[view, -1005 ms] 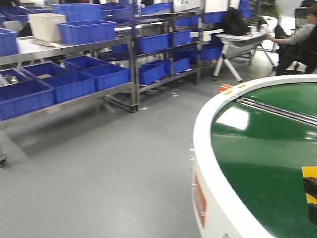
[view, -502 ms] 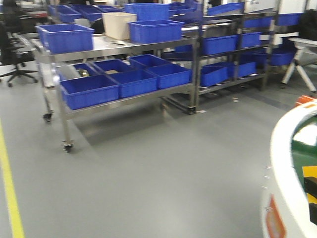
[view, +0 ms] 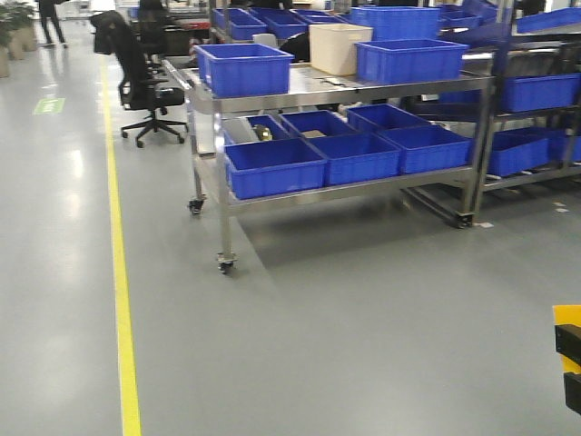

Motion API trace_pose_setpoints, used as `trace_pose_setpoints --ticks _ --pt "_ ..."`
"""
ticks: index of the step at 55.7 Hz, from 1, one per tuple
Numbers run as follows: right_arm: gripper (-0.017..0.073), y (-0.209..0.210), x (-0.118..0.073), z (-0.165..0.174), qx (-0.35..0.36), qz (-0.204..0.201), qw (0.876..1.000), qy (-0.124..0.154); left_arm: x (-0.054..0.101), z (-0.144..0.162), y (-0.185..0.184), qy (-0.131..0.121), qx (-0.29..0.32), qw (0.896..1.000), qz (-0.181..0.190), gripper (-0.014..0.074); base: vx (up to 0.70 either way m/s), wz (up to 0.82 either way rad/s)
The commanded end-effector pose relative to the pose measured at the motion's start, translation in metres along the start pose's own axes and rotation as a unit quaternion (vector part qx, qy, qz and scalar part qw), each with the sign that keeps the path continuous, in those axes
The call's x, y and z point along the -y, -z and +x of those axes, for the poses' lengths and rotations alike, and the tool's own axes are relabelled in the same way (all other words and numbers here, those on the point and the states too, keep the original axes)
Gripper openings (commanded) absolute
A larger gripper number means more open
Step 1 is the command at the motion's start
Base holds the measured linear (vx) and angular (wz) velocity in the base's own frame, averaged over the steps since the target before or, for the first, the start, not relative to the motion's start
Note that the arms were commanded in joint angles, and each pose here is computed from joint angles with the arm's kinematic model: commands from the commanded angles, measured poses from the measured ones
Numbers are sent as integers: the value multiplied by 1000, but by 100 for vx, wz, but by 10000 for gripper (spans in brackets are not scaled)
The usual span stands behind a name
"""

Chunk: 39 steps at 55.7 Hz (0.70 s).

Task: Pick red and yellow blocks into blue bin
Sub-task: 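Drive the base to the blue bin holding both blocks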

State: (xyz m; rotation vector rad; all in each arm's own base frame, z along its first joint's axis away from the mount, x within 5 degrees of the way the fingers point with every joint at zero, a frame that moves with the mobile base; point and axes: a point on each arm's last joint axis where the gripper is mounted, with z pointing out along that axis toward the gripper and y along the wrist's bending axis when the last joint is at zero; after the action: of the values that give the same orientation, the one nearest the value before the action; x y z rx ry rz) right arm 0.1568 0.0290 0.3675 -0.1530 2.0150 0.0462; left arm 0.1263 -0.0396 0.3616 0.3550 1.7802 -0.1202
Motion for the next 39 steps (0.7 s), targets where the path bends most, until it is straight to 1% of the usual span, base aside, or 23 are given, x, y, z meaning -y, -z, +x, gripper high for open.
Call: trace_pose_setpoints --ticks 1,10,19,29,39 --pt "-8 7 1 -16 57 -1 998 11 0 -17 5 2 59 998 3 2 22 34" --pt "-8 7 1 -16 57 -1 998 11 0 -17 5 2 59 998 3 2 24 24" --pt "-8 7 1 -16 57 -1 998 11 0 -17 5 2 59 998 3 2 29 8" --pt "-8 7 1 -16 56 -1 998 11 0 -17 5 2 59 998 3 2 36 -10" --pt "-8 7 1 -16 56 -1 998 11 0 -16 5 2 57 998 3 2 42 -25"
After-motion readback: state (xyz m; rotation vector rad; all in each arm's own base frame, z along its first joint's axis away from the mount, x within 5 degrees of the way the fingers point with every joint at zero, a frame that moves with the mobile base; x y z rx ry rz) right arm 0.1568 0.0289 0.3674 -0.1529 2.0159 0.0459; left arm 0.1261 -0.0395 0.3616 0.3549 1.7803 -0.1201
